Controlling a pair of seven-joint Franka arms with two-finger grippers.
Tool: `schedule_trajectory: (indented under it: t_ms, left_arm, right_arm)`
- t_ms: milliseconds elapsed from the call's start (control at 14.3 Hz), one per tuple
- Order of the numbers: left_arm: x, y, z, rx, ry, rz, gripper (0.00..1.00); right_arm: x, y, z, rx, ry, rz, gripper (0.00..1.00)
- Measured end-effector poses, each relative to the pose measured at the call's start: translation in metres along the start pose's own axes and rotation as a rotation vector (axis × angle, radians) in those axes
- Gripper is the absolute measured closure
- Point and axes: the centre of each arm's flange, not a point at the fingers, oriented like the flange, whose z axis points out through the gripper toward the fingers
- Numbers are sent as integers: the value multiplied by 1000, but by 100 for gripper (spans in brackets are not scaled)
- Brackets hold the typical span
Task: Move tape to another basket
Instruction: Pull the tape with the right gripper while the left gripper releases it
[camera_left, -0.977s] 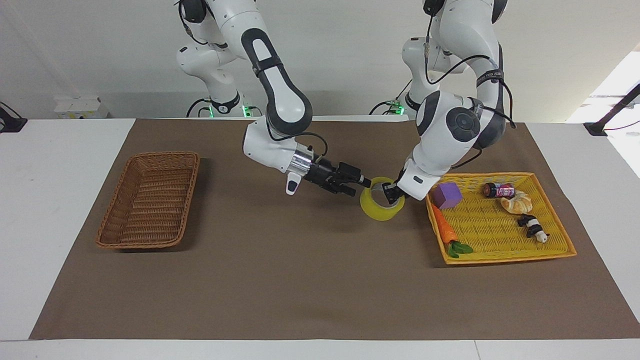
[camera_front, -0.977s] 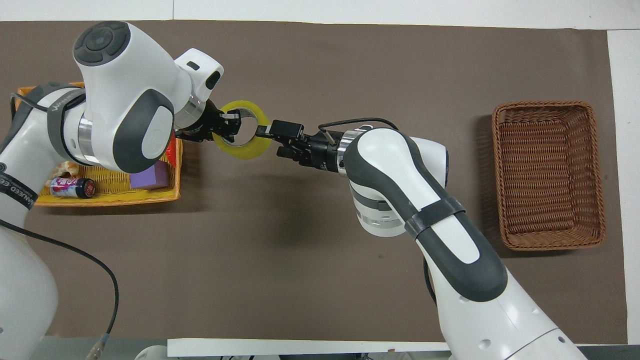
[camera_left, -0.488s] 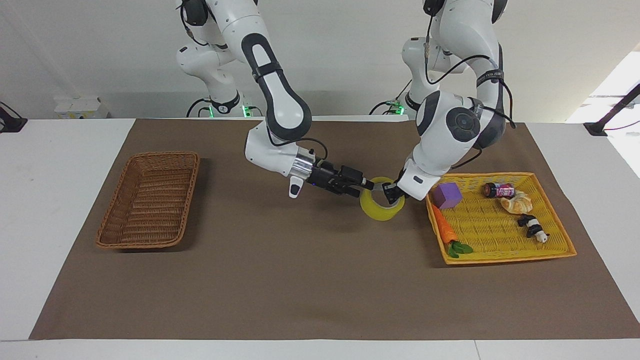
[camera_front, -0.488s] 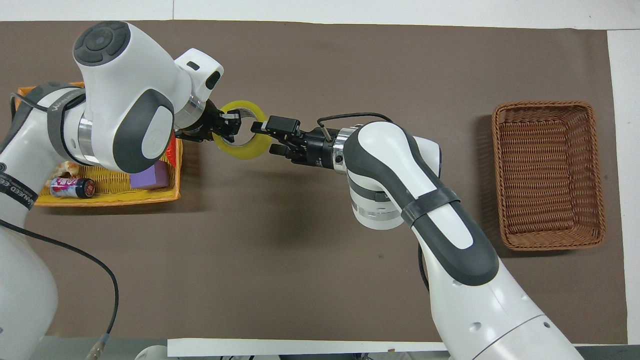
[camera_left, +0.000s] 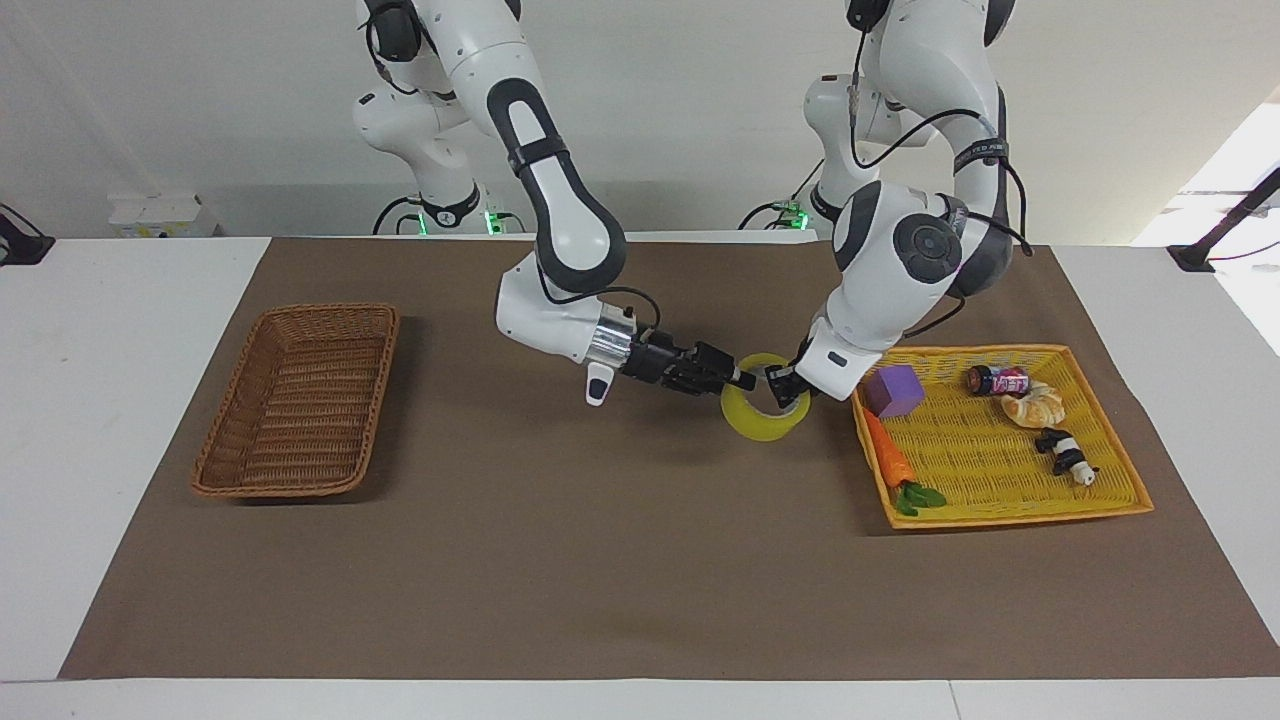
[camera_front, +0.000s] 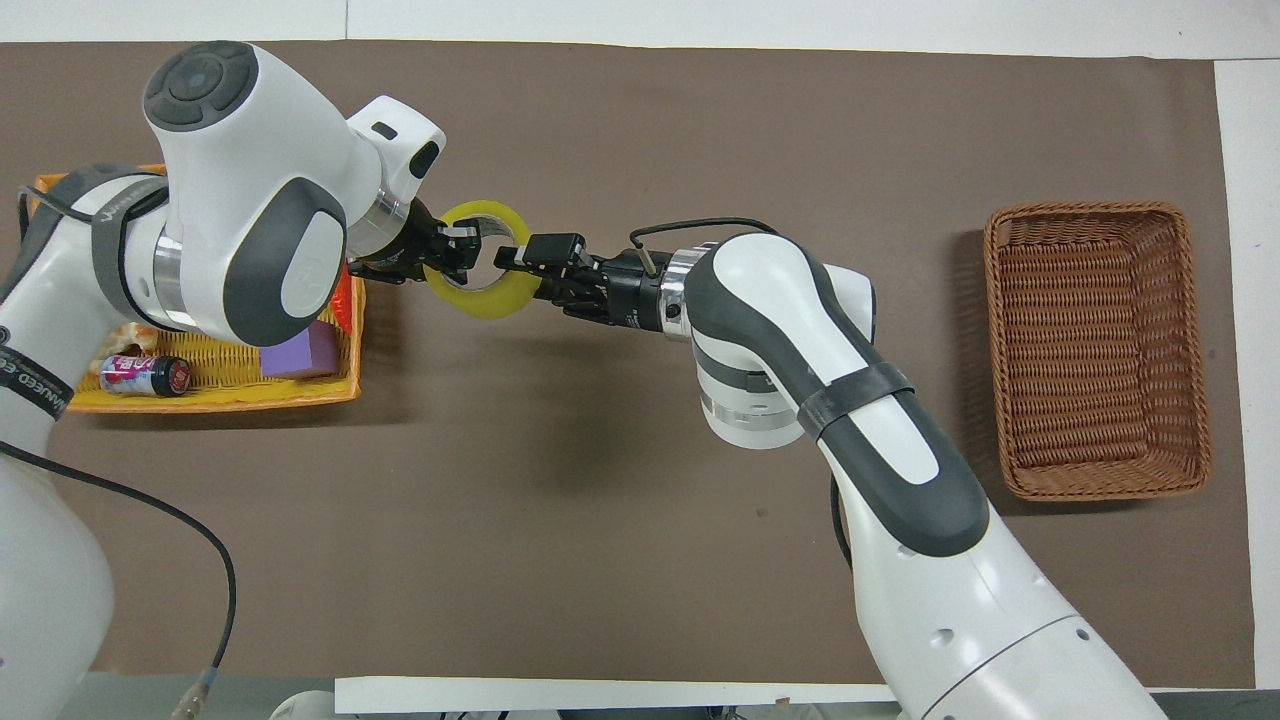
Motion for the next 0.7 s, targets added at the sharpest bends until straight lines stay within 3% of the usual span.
schedule_trajectory:
  t_ms: [279, 349, 488, 698]
  left_arm:
    - [-1, 1, -1, -2, 1, 1, 77]
    - [-1, 1, -1, -2, 1, 2, 71]
    - [-4, 1, -12, 2, -10, 3, 52]
    - [-6, -20, -66, 13, -39, -26, 15]
  right_arm:
    - [3, 2, -2, 12, -20, -4, 44]
    - [4, 2, -3, 12, -18, -3, 44]
    - [9, 2, -6, 15, -12, 0, 44]
    - [11, -1, -9, 28, -27, -3, 45]
